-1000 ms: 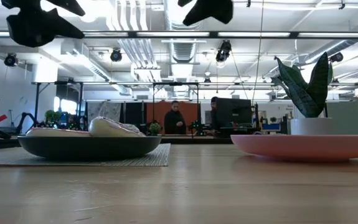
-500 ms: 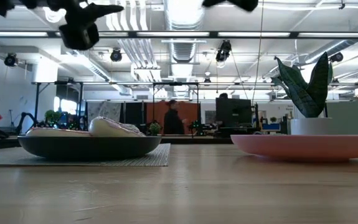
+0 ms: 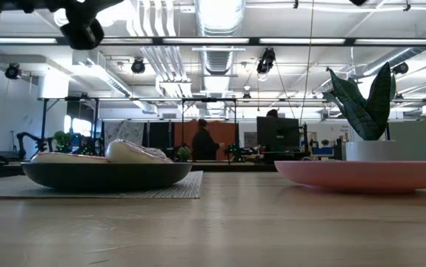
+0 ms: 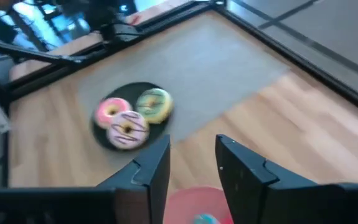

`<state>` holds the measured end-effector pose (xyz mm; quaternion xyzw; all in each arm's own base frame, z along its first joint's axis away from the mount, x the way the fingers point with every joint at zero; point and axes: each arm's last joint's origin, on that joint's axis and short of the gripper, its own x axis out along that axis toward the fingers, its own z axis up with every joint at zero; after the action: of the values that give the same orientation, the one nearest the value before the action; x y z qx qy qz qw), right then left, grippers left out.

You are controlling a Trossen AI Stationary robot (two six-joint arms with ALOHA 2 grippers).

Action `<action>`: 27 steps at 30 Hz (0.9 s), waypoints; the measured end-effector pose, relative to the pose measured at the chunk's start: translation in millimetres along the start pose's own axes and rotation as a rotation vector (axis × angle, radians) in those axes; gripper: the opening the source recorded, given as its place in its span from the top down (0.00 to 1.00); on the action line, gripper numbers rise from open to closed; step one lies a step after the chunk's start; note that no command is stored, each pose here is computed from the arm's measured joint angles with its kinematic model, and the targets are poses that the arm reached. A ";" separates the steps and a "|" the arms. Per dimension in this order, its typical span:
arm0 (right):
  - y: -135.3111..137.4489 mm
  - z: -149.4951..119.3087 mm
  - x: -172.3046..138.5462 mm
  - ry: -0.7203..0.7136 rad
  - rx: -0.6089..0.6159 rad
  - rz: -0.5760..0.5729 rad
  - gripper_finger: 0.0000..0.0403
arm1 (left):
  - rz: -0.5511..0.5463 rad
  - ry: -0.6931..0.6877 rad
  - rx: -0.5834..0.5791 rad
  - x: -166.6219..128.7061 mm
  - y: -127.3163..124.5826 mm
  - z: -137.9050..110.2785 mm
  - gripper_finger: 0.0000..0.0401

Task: Pick & Place donuts
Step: Return to Home Position

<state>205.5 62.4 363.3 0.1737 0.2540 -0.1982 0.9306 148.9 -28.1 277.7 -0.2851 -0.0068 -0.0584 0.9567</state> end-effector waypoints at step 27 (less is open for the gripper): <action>-88.8 -92.1 -21.3 -0.407 0.010 0.459 0.73 | -0.063 -0.046 0.047 -32.4 36.4 -50.1 0.61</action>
<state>110.8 30.9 280.4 0.1878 0.0155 -0.0146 0.9820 120.0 -21.7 214.5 -0.2636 -0.0388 -0.0816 0.9604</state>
